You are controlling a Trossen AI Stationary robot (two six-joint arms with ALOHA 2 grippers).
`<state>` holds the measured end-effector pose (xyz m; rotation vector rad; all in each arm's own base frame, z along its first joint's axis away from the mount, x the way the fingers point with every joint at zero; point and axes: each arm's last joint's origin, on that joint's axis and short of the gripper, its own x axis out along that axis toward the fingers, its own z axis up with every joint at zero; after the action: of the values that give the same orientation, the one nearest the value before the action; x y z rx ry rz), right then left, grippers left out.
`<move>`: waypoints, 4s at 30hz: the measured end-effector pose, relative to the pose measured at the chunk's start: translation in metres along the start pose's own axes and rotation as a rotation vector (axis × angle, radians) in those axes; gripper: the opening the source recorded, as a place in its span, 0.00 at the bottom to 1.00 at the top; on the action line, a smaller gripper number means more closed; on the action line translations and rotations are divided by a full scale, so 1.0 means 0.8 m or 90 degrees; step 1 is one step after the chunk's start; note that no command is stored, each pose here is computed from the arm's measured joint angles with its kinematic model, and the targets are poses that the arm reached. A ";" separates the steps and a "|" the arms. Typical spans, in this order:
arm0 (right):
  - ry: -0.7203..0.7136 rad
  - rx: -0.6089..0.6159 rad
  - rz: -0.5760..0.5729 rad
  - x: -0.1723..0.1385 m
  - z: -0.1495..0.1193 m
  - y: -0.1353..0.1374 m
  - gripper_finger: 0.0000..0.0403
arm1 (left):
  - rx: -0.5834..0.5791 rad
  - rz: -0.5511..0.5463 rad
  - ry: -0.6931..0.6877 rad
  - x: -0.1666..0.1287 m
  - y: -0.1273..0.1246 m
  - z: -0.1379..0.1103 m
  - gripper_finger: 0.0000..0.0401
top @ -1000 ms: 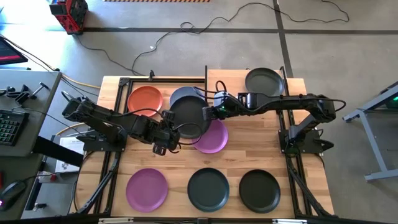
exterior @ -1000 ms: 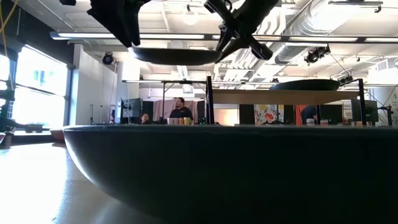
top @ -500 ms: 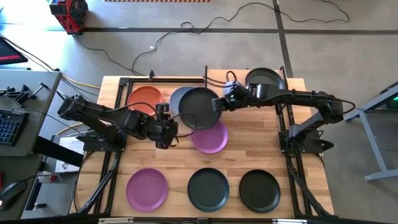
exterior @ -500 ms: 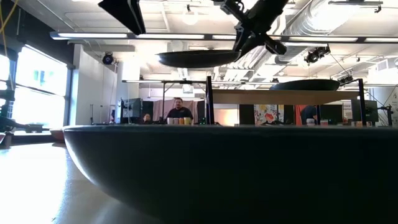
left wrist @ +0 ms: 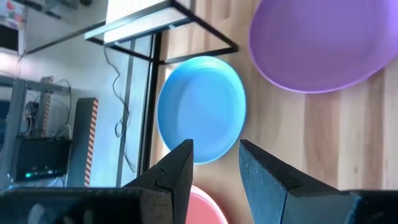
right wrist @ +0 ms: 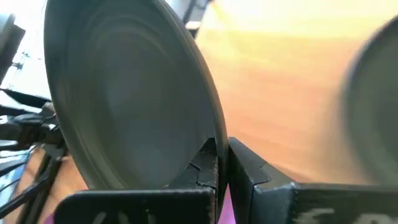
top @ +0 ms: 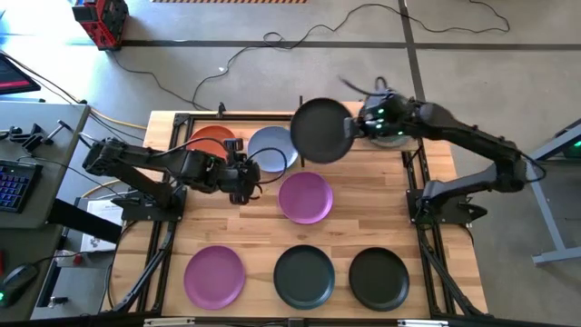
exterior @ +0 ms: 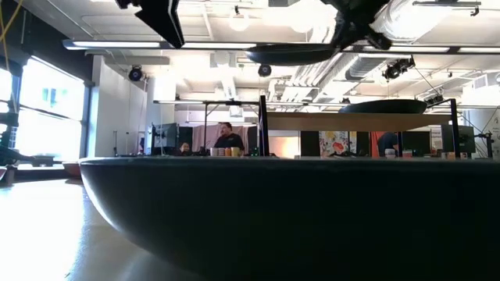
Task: Place and stack plates onto a shelf
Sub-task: Stack the top black plate on top of the other black plate on the shelf
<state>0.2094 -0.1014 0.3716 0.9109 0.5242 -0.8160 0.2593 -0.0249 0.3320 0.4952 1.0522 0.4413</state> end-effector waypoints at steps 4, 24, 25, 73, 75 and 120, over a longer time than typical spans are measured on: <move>-0.034 -0.042 -0.013 -0.027 0.011 -0.023 0.00 | -0.018 0.011 0.015 0.008 0.011 -0.001 0.29; -0.146 -0.003 -0.121 -0.077 0.044 -0.121 0.00 | -0.097 0.119 0.105 0.046 0.072 -0.018 0.29; -0.138 0.010 -0.120 -0.074 0.043 -0.126 0.00 | -0.100 0.122 0.109 0.048 0.074 -0.019 0.29; -0.221 0.466 -0.180 -0.041 -0.056 -0.193 0.00 | -0.140 0.118 0.207 0.083 0.139 -0.056 0.29; -0.211 0.467 -0.183 -0.038 -0.055 -0.193 0.00 | -0.140 0.118 0.207 0.083 0.139 -0.056 0.29; -0.194 0.443 -0.185 -0.051 -0.068 -0.194 0.18 | -0.141 0.118 0.206 0.083 0.139 -0.055 0.29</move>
<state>0.0574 -0.0950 0.2972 1.3273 0.0904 -1.4217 0.2361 0.1102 0.3316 0.3298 1.2546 0.8126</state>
